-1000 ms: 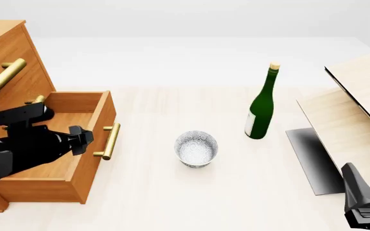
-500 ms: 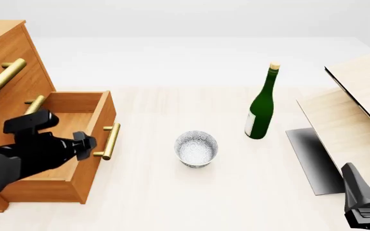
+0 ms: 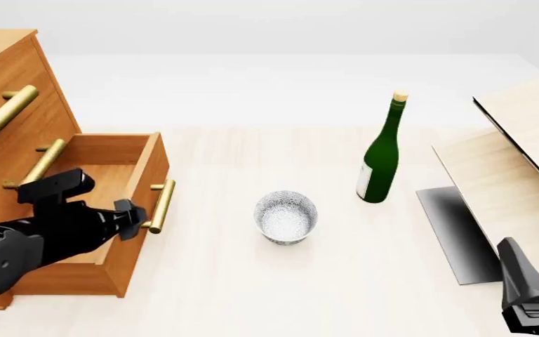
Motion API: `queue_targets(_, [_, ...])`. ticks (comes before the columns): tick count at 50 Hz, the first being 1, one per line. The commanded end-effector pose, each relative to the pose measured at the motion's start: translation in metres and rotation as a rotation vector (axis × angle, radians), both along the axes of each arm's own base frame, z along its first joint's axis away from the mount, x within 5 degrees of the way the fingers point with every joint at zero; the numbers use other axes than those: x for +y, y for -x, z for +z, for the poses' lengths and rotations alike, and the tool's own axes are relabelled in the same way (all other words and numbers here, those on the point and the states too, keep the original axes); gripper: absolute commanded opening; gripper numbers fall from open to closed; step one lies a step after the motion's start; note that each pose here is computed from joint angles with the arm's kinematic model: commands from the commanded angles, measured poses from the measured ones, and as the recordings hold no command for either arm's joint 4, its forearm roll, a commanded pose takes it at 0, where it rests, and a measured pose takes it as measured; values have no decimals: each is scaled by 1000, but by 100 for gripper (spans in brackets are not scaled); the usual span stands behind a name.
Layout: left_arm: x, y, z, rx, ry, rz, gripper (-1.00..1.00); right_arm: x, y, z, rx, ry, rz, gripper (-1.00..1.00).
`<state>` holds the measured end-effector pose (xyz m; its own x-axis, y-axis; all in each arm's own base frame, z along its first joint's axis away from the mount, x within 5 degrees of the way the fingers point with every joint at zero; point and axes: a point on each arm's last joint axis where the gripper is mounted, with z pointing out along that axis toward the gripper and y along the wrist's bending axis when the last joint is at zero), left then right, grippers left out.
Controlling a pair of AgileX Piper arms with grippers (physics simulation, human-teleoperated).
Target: Put the bowl in the bottom drawer of the cabinet and close it.
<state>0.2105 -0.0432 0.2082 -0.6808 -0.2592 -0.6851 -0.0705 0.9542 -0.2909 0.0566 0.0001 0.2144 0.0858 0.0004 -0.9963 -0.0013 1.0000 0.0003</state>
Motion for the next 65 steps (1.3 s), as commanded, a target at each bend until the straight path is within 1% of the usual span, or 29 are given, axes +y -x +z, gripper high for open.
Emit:
queue_targets(1, [-1, -1, -8, 17, 9, 6, 100, 0, 0, 0, 0, 0, 0, 100])
queue_targets(16, [-4, -1, -23, 48, 24, 13, 100, 0, 0, 0, 0, 0, 0, 100])
queue_targets(41, [-24, -3, -23, 49, 38, -55, 100, 0, 0, 0, 0, 0, 0, 100])
queue_targets(65, [-36, -9, -21, 45, 27, -110, 100, 0, 0, 0, 0, 0, 0, 100])
